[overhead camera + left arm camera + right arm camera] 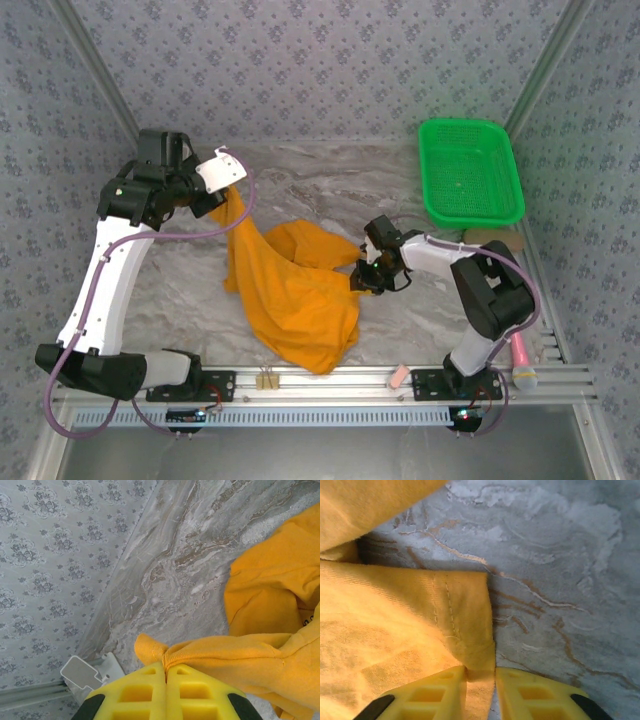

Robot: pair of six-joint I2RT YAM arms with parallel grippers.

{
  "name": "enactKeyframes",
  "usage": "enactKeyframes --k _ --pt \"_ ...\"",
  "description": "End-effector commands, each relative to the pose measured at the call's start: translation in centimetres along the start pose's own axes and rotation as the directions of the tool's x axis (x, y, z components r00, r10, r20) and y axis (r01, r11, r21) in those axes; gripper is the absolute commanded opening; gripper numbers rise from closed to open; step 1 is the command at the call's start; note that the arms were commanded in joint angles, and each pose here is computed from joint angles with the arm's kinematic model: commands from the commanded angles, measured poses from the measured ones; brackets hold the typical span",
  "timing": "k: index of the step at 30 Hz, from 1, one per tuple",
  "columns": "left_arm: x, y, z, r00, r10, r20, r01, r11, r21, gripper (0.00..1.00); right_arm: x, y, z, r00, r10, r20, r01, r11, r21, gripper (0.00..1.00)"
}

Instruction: Fold the inside-out t-shirt

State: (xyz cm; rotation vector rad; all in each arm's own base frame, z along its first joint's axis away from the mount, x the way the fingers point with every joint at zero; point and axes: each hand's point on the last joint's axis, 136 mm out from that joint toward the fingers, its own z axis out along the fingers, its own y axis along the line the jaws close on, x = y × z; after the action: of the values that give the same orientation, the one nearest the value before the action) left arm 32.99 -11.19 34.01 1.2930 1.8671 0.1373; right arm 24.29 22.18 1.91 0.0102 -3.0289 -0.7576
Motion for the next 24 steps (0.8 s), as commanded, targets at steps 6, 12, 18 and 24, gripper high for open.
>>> enactKeyframes --k 6,12,18,24 --pt "0.6 -0.3 -0.2 1.000 -0.003 -0.022 0.003 1.000 0.005 0.00 -3.7 1.0 0.6 0.991 -0.085 0.106 0.079 0.995 0.063 0.27" --pt "0.8 -0.3 -0.2 1.000 -0.006 -0.029 0.006 1.000 0.005 0.00 -3.9 1.4 -0.8 0.985 -0.107 0.136 0.089 0.986 0.138 0.31" --pt "0.9 -0.5 -0.7 0.999 -0.004 -0.036 0.004 1.000 0.002 0.00 -3.7 0.9 -0.9 0.974 -0.158 0.165 0.116 0.965 0.236 0.36" --pt "1.1 -0.4 -0.8 0.999 -0.001 -0.044 0.001 1.000 0.000 0.00 -3.1 1.2 1.1 0.985 -0.129 0.112 0.104 0.972 0.211 0.33"
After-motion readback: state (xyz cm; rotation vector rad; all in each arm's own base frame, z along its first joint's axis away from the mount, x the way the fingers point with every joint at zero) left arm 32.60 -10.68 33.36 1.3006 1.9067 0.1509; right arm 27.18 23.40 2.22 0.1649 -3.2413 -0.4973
